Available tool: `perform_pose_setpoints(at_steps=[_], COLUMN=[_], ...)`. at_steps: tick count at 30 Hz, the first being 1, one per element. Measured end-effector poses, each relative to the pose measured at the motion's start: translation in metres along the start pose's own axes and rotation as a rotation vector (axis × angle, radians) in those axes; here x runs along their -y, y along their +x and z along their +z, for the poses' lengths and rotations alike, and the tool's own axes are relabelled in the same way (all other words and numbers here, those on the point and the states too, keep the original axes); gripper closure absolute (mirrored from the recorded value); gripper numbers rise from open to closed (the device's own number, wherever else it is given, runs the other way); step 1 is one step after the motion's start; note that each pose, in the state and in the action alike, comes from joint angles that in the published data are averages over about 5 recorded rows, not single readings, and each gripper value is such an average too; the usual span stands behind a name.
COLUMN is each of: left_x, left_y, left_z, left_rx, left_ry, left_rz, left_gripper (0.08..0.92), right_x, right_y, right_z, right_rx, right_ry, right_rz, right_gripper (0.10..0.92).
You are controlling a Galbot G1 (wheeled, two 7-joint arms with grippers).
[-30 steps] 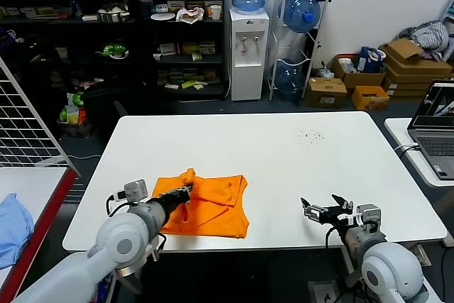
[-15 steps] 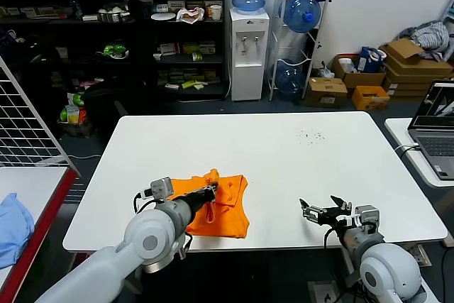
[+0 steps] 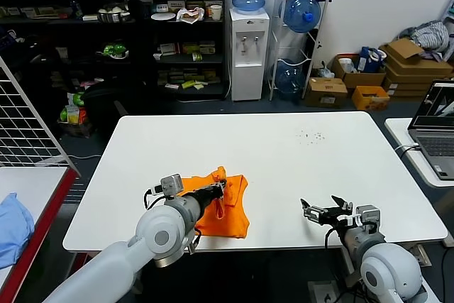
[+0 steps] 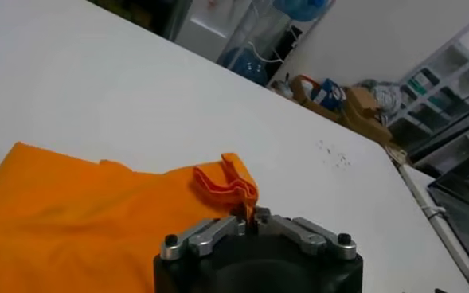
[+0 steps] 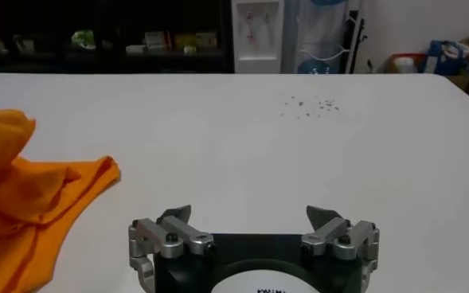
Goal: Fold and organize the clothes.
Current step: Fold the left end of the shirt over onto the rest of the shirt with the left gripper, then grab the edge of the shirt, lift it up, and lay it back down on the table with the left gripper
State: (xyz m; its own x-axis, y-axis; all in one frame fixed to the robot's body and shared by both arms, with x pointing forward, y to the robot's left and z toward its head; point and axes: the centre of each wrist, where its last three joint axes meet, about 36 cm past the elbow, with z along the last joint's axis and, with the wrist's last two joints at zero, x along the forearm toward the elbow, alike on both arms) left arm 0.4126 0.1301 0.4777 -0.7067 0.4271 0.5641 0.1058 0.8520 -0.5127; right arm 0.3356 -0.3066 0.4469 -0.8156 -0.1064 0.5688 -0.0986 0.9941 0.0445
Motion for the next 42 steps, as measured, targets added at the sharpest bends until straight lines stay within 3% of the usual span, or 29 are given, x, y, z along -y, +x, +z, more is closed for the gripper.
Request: perform_pose_setpoints(at_steps=[12, 16, 23, 30, 42], left_x=[-0.014, -0.042, -0.117, -0.162, -0.186], left_y=[0.011, 0.02, 0.04, 0.051, 0.044], left_z=[-0.003, -0.008, -0.009, 0.002, 0.025], left_rx=[0.005, 0.035, 0.097, 0.083, 0.057], left_ry=[-0.003, -0.036, -0.163, -0.28, -0.341], left_rz=[-0.009, -0.046, -0.09, -0.067, -0.06], left_gripper=[0.432, 0.31, 0.121, 0.079, 0.078], right_x=[-0.001, 0.001, 0.004, 0.005, 0.006], right_y=[0.001, 0.005, 0.014, 0.021, 0.025], right_z=[-0.002, -0.004, -0.005, -0.005, -0.002], right_rx=[0.003, 0.009, 0.017, 0.023, 0.02], right_ry=[0.006, 0.01, 0.012, 0.011, 0.004], right_rz=[-0.007, -0.01, -0.01, -0.005, 0.004], right_gripper=[0.101, 0.101, 0.101, 0.101, 0.101])
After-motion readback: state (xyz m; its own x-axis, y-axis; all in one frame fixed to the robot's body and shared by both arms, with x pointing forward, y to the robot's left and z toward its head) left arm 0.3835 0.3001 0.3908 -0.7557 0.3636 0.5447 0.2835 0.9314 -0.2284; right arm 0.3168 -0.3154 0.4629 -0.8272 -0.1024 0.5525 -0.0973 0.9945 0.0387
